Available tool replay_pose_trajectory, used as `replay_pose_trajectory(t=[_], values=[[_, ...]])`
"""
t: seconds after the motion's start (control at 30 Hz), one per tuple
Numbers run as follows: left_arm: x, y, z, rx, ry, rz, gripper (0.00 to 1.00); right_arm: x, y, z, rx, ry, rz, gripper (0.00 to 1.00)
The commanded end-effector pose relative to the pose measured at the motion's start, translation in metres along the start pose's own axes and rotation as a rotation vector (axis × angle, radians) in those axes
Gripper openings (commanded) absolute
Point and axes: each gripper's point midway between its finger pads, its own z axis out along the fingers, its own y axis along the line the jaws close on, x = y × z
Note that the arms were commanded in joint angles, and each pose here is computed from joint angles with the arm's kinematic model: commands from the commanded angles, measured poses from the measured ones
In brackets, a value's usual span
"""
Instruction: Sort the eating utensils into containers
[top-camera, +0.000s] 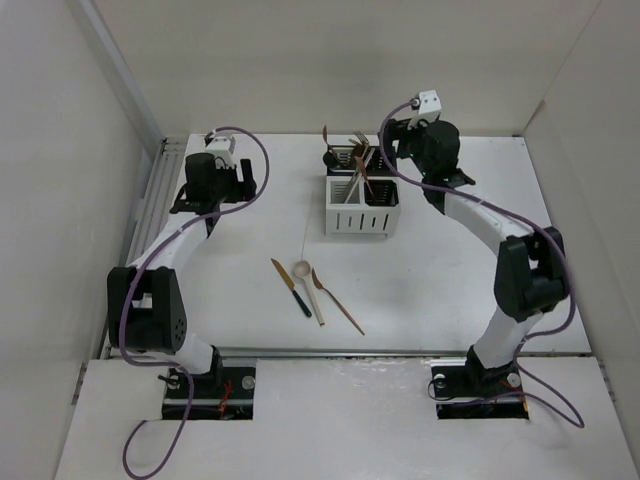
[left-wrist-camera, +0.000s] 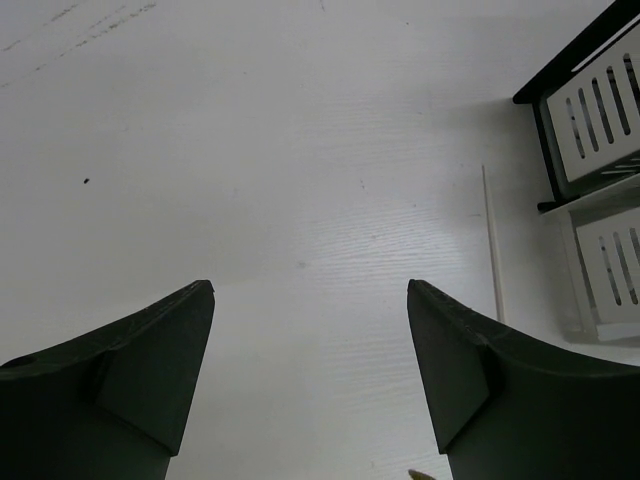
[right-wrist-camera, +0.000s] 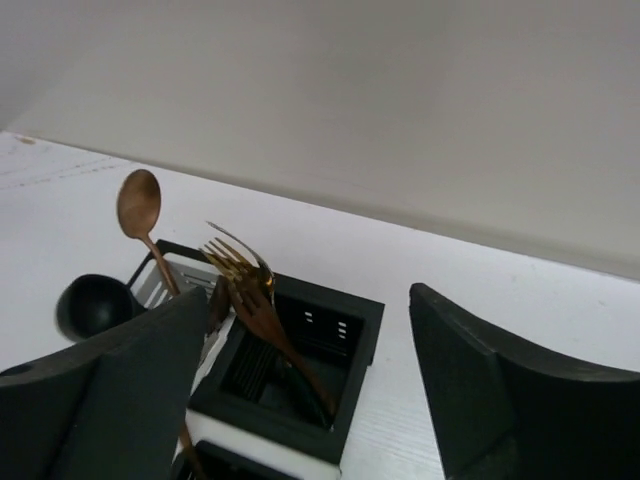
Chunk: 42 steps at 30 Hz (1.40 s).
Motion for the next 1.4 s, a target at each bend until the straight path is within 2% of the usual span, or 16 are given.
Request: replay_pose_trajectory(t=[0.0,0.07,0.1,0.17,0.27,0.3,0.4,0.47,0.7,0.77,0.9,1.0,1.03,1.17,1.27,1.37], values=[[-0.039,-0.008,-0.026,0.029,-0.150,0.010,0.75,-0.069,0.015,-0.042,-0.042,-0.094,-0.060,0.87],[-0.037,-0.011,-0.036,0.032,-0.174,-0.005,0.75,-0.046,0.031,-0.062,-0.061,0.045,-0.087,0.96],[-0.029,-0.010,-0.034,0.031,-0.158,-0.007,0.75,-0.037,0.037,-0.063,-0.060,0.064,-0.090,0.96],[-0.031,-0.012,-0.046,0.034,-0.185,-0.015,0.75,0.000,0.049,-0.089,-0.055,0.216,-0.110,0.96],[-0.018,-0.014,-0.059,0.036,-0.184,-0.035,0.75,0.065,0.102,-0.136,-0.190,0.408,-0.173,0.96],[-0.015,-0.015,-0.062,0.037,-0.184,-0.046,0.75,0.086,0.141,-0.156,-0.325,0.463,-0.189,0.95],[-0.005,-0.019,-0.073,0.057,-0.192,-0.051,0.75,0.141,0.182,-0.206,-0.520,0.644,-0.217,0.94],[-0.001,-0.020,-0.080,0.060,-0.205,-0.058,0.75,0.176,0.202,-0.230,-0.556,0.756,-0.249,0.89],[-0.001,-0.025,-0.101,0.074,-0.241,-0.052,0.75,0.228,0.239,-0.259,-0.614,0.863,-0.297,0.84],[0.004,-0.023,-0.104,0.062,-0.231,-0.056,0.75,0.232,0.237,-0.254,-0.558,0.860,-0.264,0.84],[0.006,-0.023,-0.110,0.060,-0.231,-0.045,0.75,0.244,0.228,-0.237,-0.427,0.872,-0.266,0.76],[0.005,-0.022,-0.115,0.052,-0.246,-0.044,0.75,0.261,0.225,-0.233,-0.395,0.938,-0.303,0.67],[0.008,-0.022,-0.116,0.051,-0.245,-0.044,0.75,0.266,0.225,-0.233,-0.386,0.961,-0.304,0.60],[0.007,-0.021,-0.120,0.044,-0.259,-0.043,0.75,0.290,0.226,-0.238,-0.369,1.024,-0.342,0.52],[0.013,-0.019,-0.118,0.031,-0.243,-0.038,0.75,0.289,0.224,-0.237,-0.354,1.022,-0.337,0.32],[0.011,-0.017,-0.121,0.022,-0.253,-0.029,0.75,0.292,0.225,-0.239,-0.364,1.026,-0.332,0.19]])
